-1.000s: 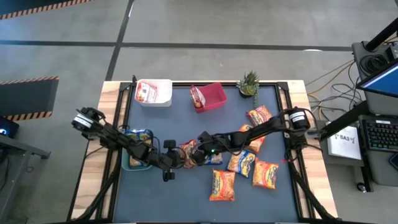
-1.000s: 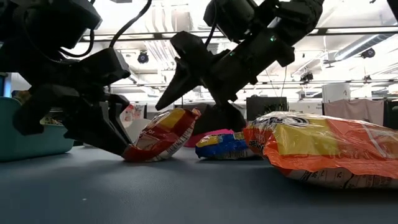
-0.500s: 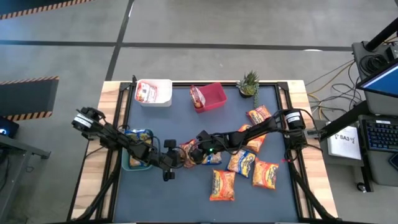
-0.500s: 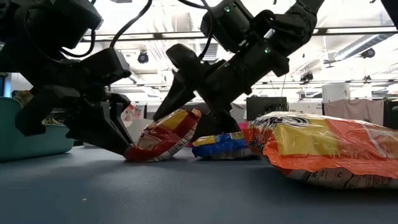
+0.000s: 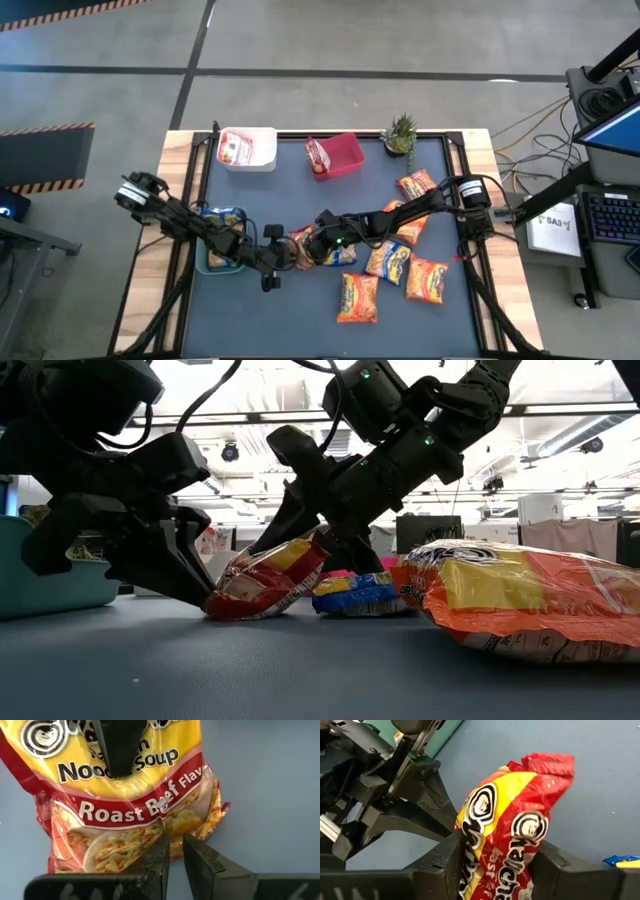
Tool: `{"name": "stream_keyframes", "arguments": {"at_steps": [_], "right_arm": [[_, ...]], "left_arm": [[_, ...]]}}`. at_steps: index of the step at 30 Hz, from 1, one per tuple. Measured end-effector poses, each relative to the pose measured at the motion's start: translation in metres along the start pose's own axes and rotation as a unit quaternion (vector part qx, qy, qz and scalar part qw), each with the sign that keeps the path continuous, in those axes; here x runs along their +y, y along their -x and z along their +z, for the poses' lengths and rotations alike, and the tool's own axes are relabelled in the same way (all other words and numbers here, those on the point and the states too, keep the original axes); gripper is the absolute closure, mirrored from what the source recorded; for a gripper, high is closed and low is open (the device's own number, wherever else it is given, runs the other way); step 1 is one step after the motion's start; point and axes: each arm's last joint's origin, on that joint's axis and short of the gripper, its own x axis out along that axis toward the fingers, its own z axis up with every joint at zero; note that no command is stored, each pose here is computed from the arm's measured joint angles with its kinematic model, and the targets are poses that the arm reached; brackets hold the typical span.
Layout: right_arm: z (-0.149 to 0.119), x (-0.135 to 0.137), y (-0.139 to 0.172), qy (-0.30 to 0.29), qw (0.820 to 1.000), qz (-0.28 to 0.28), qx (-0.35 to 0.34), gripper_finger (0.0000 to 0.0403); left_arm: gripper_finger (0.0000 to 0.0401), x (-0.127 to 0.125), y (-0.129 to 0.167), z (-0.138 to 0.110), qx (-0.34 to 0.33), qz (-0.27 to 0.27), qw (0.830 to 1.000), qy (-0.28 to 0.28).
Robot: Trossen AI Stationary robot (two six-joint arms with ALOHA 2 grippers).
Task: Sort Maruchan noodles
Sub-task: Put the red noodle pack into the red bin
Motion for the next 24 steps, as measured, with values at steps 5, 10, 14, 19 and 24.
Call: {"name": "stream_keyframes", "arguments": {"at_steps": [5,10,14,19,24], "right_arm": [[0.001,0.001,0.002,0.009,1.0,0.001,0.0,0.0254],[0.005,0.006,0.008,0.024,1.0,0.008,-0.005,0.0259],[0.008,0.007,0.01,0.029,0.999,0.009,-0.008,0.0282],[0.009,0.008,0.011,0.029,0.999,0.012,-0.011,0.0312],[0.01,0.009,0.012,0.033,0.999,0.015,-0.012,0.0321]], "left_arm": [[0.0363,0.003,0.008,0.004,-0.002,0.006,1.0,-0.007],[0.0363,0.008,0.019,0.006,0.007,0.025,1.0,-0.015],[0.0363,0.011,0.027,0.009,0.009,0.028,0.999,-0.021],[0.0363,0.015,0.04,0.016,-0.012,0.031,0.999,-0.029],[0.0363,0.021,0.06,0.027,-0.046,0.039,0.996,-0.058]]}}
